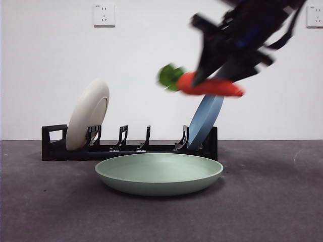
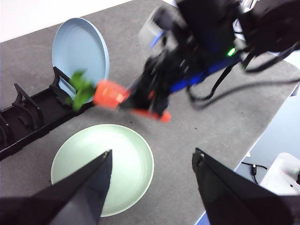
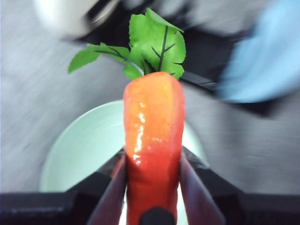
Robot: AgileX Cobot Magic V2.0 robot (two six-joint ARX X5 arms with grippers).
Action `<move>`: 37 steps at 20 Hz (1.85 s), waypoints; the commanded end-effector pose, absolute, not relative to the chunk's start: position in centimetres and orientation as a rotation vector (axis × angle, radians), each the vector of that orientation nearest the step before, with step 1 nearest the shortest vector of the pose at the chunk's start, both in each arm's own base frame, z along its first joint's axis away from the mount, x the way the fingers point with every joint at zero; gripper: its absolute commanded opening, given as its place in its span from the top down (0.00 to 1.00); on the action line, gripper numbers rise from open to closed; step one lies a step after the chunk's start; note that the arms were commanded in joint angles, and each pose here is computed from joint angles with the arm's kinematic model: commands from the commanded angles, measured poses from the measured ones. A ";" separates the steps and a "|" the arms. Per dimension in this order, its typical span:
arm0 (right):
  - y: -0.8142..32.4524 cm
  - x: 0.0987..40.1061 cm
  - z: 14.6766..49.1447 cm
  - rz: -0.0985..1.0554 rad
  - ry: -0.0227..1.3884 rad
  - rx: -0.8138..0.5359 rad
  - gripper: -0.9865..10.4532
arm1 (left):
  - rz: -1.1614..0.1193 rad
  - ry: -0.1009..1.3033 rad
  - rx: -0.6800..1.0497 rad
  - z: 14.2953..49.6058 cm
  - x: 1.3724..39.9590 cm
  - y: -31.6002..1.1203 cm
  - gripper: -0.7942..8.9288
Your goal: Take the green plate from the plate rack,put the plate on the table,take the carrot from the table,put the carrot in the plate
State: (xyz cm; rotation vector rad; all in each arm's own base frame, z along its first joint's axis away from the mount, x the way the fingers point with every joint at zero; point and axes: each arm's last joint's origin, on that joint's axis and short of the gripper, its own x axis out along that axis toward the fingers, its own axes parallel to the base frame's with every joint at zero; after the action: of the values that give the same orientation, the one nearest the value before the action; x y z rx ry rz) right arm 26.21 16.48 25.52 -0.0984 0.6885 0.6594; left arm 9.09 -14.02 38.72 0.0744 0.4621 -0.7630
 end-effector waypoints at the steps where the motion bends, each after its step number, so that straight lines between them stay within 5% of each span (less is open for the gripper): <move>1: 18.8 26.6 23.1 0.698 0.733 -0.113 0.92 | -0.765 0.464 0.079 38.6 9.0 -14.0 0.62; 8: 23.1 27.8 15.2 0.746 0.847 -0.151 0.92 | -0.762 0.479 0.090 38.5 9.0 -14.0 0.62; 13: 23.3 28.0 13.7 0.743 0.888 -0.162 0.91 | -0.758 0.497 0.103 38.3 8.9 -13.9 0.62; 17: 23.2 27.8 14.0 0.733 0.903 -0.148 0.57 | -0.756 0.504 0.109 38.2 8.9 -13.8 0.62; 19: 22.9 27.5 15.1 0.733 0.897 -0.148 0.48 | -0.754 0.513 0.115 38.1 8.9 -13.8 0.62; 25: 20.2 24.2 22.6 0.742 0.859 -0.135 0.47 | -0.746 0.557 0.152 37.7 8.8 -13.6 0.62; 30: 14.9 17.6 28.7 0.736 0.946 -0.160 0.48 | -0.735 0.622 0.199 37.0 8.5 -13.2 0.63; 37: 10.2 11.5 31.7 0.774 0.978 -0.145 0.48 | -0.757 0.678 0.220 36.6 8.3 -13.0 0.63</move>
State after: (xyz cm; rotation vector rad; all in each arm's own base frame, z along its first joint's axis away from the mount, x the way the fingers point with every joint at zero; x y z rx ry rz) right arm 11.74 10.23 31.74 -0.1509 0.9761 0.7643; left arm 8.35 -12.95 36.70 0.2197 0.6761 -0.7466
